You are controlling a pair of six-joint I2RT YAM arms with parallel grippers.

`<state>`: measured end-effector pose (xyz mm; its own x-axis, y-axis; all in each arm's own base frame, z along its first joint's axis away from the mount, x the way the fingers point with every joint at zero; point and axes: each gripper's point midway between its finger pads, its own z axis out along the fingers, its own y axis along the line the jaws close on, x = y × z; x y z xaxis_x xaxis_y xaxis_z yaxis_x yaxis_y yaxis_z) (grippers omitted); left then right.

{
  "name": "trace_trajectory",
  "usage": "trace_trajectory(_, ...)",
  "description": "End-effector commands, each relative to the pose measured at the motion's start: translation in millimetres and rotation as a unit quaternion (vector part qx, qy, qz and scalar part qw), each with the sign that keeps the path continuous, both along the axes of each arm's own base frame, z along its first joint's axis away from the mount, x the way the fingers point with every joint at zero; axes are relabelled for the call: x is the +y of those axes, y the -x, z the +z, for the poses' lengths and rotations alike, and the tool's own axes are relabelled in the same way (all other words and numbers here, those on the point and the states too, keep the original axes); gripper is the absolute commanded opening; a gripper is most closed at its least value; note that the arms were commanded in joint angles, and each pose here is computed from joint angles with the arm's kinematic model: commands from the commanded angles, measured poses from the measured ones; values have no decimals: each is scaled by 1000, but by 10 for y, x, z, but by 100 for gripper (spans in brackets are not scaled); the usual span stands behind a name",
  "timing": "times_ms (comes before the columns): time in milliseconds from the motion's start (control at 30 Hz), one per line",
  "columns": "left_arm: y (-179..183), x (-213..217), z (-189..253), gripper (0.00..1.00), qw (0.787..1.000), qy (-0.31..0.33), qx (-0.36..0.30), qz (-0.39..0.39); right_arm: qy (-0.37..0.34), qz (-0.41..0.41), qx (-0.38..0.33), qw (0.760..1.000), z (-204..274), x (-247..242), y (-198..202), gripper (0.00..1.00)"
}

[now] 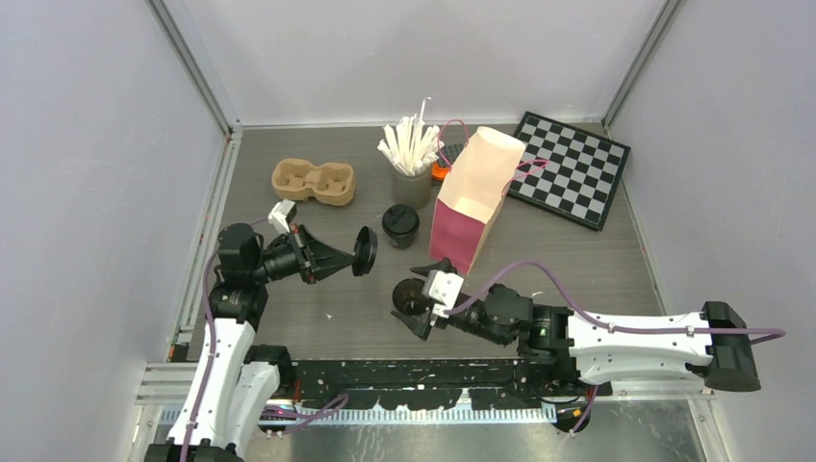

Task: Pack the takeout coffee

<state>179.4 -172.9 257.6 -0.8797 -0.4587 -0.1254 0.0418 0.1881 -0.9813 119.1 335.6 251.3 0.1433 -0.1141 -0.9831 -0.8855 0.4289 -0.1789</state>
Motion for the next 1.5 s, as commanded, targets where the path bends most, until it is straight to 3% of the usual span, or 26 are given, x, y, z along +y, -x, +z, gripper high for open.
trace_trajectory(0,244,-137,160,0,996,34,-11,-87,-58,-10,-150,987,554,-66,-89,91)
trace_trajectory(267,325,-223,85,0,991,47,16,-123,-41,-47,-251,966,706,28,-254,97)
trace_trajectory(467,389,-301,48,0,990,46,30,-133,-27,-27,-293,955,724,196,-226,97)
trace_trajectory(900,451,-444,30,0,989,50,38,-131,-48,-34,-324,944,849,215,-222,96)
trace_trajectory(1467,443,-461,-15,0,991,49,49,-118,-26,-27,-318,947,707,172,-214,83)
